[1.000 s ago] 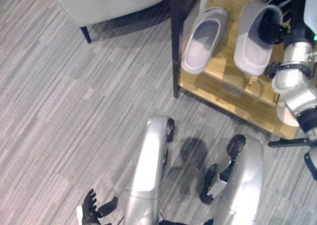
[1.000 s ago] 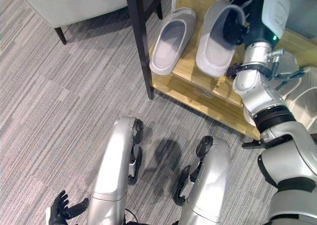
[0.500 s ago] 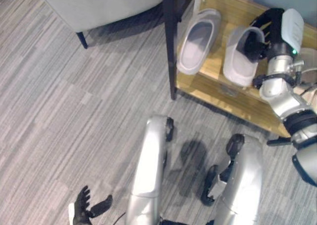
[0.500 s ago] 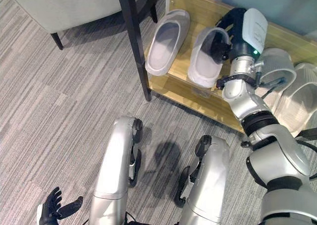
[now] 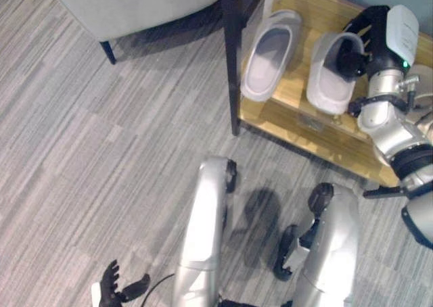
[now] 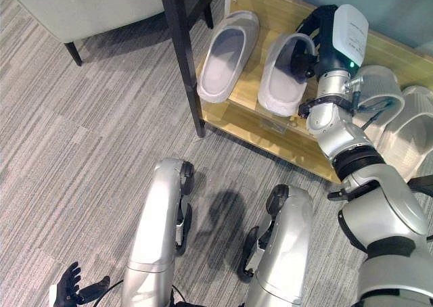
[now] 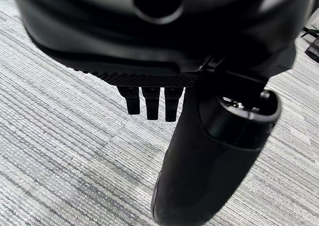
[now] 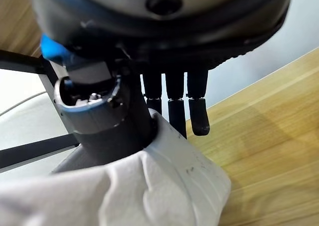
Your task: Arrange the slippers neatly on the shoe rack.
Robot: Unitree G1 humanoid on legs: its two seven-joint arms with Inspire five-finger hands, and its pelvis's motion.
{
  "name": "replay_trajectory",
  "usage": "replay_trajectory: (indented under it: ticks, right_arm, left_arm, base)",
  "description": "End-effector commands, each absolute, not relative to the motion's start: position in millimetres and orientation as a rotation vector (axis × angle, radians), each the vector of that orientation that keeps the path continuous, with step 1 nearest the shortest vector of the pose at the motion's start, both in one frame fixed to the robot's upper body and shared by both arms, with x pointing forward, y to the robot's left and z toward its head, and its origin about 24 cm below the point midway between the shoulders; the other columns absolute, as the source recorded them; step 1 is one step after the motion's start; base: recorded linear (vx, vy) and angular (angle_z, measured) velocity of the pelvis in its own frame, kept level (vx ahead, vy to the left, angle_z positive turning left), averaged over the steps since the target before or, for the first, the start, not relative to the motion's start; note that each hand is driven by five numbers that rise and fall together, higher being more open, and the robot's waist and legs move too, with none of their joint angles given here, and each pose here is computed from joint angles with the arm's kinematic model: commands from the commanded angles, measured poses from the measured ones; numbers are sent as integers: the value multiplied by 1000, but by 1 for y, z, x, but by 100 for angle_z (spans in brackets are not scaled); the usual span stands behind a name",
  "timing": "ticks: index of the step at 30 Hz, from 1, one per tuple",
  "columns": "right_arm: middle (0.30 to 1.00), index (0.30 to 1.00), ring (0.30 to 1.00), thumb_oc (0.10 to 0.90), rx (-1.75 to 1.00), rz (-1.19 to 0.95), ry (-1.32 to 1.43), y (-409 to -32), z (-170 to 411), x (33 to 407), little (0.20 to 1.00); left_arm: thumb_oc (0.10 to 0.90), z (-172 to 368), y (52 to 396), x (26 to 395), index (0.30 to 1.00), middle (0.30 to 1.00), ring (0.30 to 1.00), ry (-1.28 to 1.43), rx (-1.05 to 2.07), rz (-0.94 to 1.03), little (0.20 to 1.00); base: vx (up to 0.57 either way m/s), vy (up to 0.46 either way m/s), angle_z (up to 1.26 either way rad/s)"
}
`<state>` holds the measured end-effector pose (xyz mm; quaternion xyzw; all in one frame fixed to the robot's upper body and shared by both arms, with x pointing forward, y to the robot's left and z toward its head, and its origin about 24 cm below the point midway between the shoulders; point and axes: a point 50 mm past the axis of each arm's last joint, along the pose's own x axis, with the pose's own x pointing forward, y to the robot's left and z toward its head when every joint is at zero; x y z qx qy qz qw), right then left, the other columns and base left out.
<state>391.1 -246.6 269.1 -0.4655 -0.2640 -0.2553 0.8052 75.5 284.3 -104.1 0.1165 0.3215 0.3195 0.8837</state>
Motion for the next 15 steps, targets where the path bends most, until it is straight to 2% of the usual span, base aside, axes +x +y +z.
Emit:
replay_trajectory:
  ticks: [1, 13, 14, 15]
  right_arm:
    - [300, 300, 300, 400, -910, -644, -899, -237, 356, 369, 300]
    - [314, 314, 314, 409, -931, -580, -944, -217, 359, 370, 314]
    - [531, 531, 531, 554, -916, -581, -940, -217, 358, 371, 531]
    - [900, 900, 900, 800, -908, -583, -932, -217, 357, 372, 900]
  left_arm:
    - [800, -96, 297, 63, 900, 900, 900, 652, 362, 643, 900]
    - [800, -99, 297, 67, 900, 900, 900, 662, 377, 632, 900]
    - [800, -99, 296, 69, 900, 900, 900, 658, 376, 625, 900]
    - [800, -98, 296, 72, 900, 900, 900, 652, 373, 621, 900]
  base:
    - [0, 0, 0]
    - [0, 0, 0]
    - [-12, 36, 0]
    - [0, 0, 0]
